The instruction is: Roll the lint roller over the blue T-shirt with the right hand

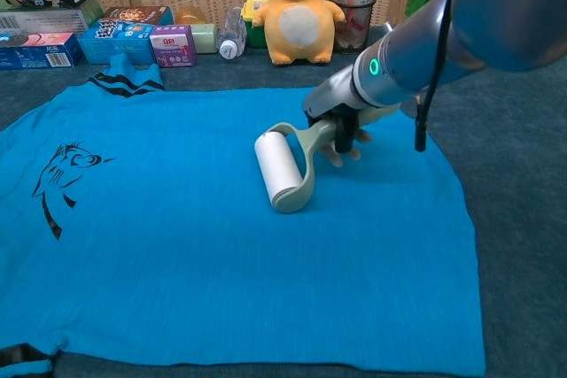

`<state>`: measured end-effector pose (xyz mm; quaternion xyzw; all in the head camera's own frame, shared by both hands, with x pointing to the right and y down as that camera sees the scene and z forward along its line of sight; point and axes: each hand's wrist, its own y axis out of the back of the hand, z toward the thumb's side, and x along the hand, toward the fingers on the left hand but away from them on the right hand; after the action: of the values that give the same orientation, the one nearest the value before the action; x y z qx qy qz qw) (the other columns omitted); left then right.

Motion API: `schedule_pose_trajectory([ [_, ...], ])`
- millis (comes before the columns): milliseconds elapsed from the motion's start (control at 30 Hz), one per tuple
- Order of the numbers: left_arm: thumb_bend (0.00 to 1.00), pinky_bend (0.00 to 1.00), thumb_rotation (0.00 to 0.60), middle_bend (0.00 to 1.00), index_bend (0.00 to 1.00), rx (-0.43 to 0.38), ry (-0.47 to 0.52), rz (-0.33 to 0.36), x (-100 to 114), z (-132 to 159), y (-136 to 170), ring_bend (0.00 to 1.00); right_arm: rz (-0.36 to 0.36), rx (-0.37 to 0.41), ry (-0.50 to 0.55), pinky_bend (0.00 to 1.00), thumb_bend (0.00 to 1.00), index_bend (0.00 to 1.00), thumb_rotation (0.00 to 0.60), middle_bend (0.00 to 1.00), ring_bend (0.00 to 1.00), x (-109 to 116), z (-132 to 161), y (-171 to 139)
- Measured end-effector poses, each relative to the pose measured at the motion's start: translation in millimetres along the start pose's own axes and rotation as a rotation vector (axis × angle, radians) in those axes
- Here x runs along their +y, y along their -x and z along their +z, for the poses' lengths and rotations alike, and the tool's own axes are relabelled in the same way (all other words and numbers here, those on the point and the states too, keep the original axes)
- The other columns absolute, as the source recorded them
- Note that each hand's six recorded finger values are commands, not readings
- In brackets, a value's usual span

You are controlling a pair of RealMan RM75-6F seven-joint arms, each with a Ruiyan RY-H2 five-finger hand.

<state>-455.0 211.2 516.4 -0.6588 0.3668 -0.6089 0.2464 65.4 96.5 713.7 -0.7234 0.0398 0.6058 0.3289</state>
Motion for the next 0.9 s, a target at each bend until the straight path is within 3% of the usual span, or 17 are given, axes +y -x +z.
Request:
schedule_pose_trajectory([
  [400,0.14,0.08,0.600,0.00,0.00,-0.004,-0.004,-0.003,-1.3,1.9,0.6,0.00,-0.003,-0.180,-0.112,1.00,1.00,0.61,0.600,0.78,0.73,-16.5,-54.8,3.9],
  [700,0.14,0.08,0.600,0.00,0.00,-0.014,-0.009,-0.001,-2.6,5.3,2.6,0.00,-0.010,-0.309,-0.117,1.00,1.00,0.61,0.600,0.78,0.73,-20.1,-117.0,-1.6],
  [900,0.14,0.08,0.600,0.00,0.00,-0.015,-0.010,-0.004,-3.3,6.4,2.9,0.00,-0.024,-0.345,-0.098,1.00,1.00,0.61,0.600,0.78,0.73,-10.4,-142.7,-11.6],
])
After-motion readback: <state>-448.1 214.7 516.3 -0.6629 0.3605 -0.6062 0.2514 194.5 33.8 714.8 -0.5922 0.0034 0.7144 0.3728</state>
